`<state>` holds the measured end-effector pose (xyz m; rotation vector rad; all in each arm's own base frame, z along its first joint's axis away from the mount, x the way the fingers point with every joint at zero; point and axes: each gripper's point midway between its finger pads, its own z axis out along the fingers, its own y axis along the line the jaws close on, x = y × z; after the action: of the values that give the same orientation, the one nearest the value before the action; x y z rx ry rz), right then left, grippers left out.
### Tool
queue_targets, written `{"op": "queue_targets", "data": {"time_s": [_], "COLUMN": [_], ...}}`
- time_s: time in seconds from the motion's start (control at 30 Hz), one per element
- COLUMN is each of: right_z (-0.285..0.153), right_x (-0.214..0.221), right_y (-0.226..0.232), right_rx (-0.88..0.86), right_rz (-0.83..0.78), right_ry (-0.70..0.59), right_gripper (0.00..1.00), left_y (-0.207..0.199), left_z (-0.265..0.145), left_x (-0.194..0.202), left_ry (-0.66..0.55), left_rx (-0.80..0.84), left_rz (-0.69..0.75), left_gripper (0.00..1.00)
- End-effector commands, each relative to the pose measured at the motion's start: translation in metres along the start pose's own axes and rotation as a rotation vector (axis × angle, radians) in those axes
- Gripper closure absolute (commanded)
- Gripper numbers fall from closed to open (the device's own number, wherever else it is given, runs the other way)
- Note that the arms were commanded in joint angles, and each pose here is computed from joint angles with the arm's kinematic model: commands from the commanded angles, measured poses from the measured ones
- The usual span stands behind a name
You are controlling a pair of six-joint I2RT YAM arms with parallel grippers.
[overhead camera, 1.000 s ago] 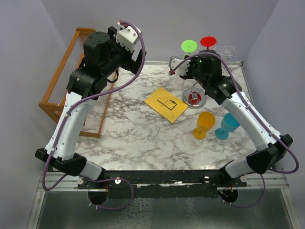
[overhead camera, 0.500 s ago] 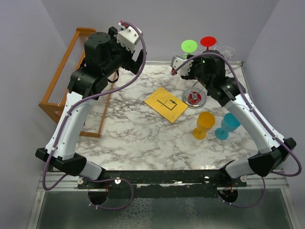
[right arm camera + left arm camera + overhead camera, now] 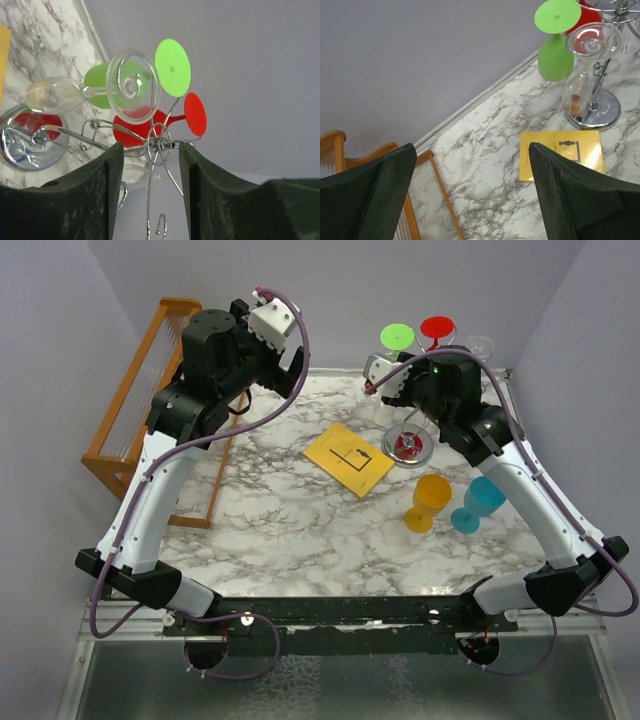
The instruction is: Place the wine glass upside down on the wine glass rack
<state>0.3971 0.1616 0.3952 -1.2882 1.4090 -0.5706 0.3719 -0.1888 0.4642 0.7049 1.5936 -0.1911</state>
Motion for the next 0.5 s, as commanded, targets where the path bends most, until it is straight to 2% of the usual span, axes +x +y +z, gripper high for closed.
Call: {"op": "queue_targets", "data": {"time_s": [0.0,0.2,0.4,0.47], "right_z": [-0.020,-0.041,-0.065,-0.074], "right_x": [-0.015,-0.023,-0.003,0.012], "right_y": [-0.009,-0.009,-0.026,-0.038], "right_rx": [0.015,-0.023,-0.004,0.040], "right_rz": [0.093,0.212,0.410,0.505], "right_ry": [-0.085,-0.167,-0.219,-0.214], "right_gripper": [0.52,0.52,0.50,0.44], "left_y": [0.006,-0.007,-0.048,-0.067], "left_z": [0.001,0.008,0.019,0.024], "left_x": [0.000,0.016,0.037,0.046], "left_ry": [-0.005,0.023,0.046,0.057], "left_rx": [-0.028,0.021,0.209,0.289], "left_rz": [0.005,-0.021,-0.128,-0.176], "left_gripper": [0.01,0.02,0.07,0.08]}}
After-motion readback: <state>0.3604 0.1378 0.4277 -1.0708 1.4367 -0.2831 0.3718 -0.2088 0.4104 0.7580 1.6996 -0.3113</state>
